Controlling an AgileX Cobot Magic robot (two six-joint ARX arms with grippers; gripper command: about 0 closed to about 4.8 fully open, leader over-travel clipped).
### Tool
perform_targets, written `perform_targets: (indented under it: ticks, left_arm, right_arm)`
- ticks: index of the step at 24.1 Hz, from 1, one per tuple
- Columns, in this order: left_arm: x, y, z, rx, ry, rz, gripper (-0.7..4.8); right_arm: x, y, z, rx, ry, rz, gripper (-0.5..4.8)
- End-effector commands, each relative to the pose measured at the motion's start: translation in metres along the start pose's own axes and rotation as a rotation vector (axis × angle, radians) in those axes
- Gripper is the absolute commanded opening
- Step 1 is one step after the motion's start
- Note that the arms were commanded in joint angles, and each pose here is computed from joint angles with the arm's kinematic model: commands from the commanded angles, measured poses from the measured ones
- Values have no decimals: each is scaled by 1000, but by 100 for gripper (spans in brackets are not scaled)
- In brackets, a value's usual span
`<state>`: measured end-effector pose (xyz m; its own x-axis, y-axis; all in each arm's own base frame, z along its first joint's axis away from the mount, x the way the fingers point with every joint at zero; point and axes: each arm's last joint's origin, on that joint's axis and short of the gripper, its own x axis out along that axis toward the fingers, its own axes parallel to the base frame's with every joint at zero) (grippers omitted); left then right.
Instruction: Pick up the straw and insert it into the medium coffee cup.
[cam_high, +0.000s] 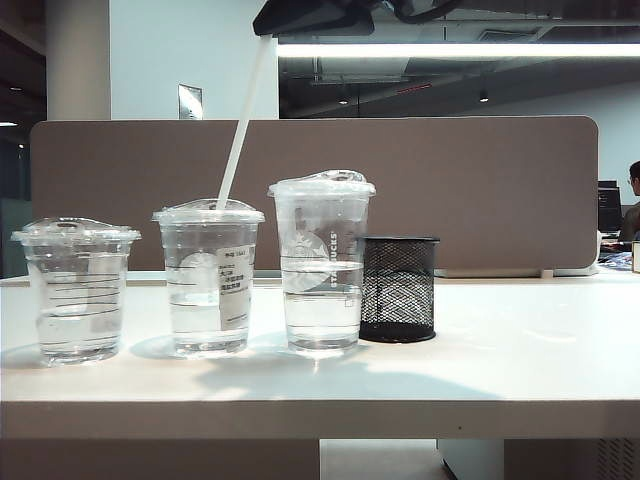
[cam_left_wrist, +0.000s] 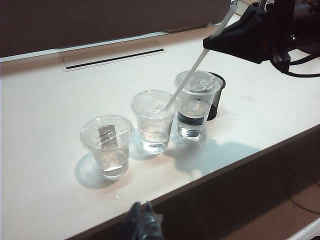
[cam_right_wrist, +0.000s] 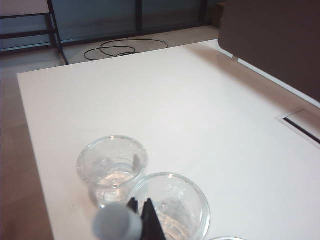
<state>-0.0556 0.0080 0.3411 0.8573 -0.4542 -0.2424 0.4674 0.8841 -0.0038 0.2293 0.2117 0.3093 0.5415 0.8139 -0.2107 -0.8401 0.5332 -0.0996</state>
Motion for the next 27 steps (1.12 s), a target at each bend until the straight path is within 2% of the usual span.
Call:
perform_targets:
  ticks: [1,8,9,11,12,16,19,21,23,24,25,27]
  left_arm:
    - [0,0,2,6,-13,3,-5]
    - [0,0,2,6,-13,3,-4]
    - [0,0,2,6,-14,3,-4]
    - [0,0,2,6,-14,3,-4]
    - [0,0,2,6,-13,3,-4]
    - [0,0,2,6,-13,3,-5]
    - [0,0,2,6,-13,3,-4]
    - [0,0,2,5,-13,3,-4]
    - [0,0,2,3,-14,3,-4]
    - [0,0,2,3,-18,2,-5]
    - [0,0,3,6,-31,0,-4]
    - [0,0,4,8,-41,1,-4]
  right_arm:
    - [0,1,3,-5,-13,13,12]
    - [22,-2,-17,9,38,23,16]
    - [26,-2,-20,9,42,23,41]
    - [37,-4,-29,9,39,22,208]
    - [40,-4,-30,8,36,22,252]
    - [44,-5,-34,7,33,19,332]
    - [41,-6,-28,-2,-1,8,342]
    - [30,-6,-14,-18,-56,-31,332]
    - [14,-7,5,-33,-121,-104,268]
    - [-9,-6,24,-42,-181,-171,144]
    - [-36,-5,41,-45,-226,-233,-8]
    - [-64,-4,55,-45,-266,-298,-6]
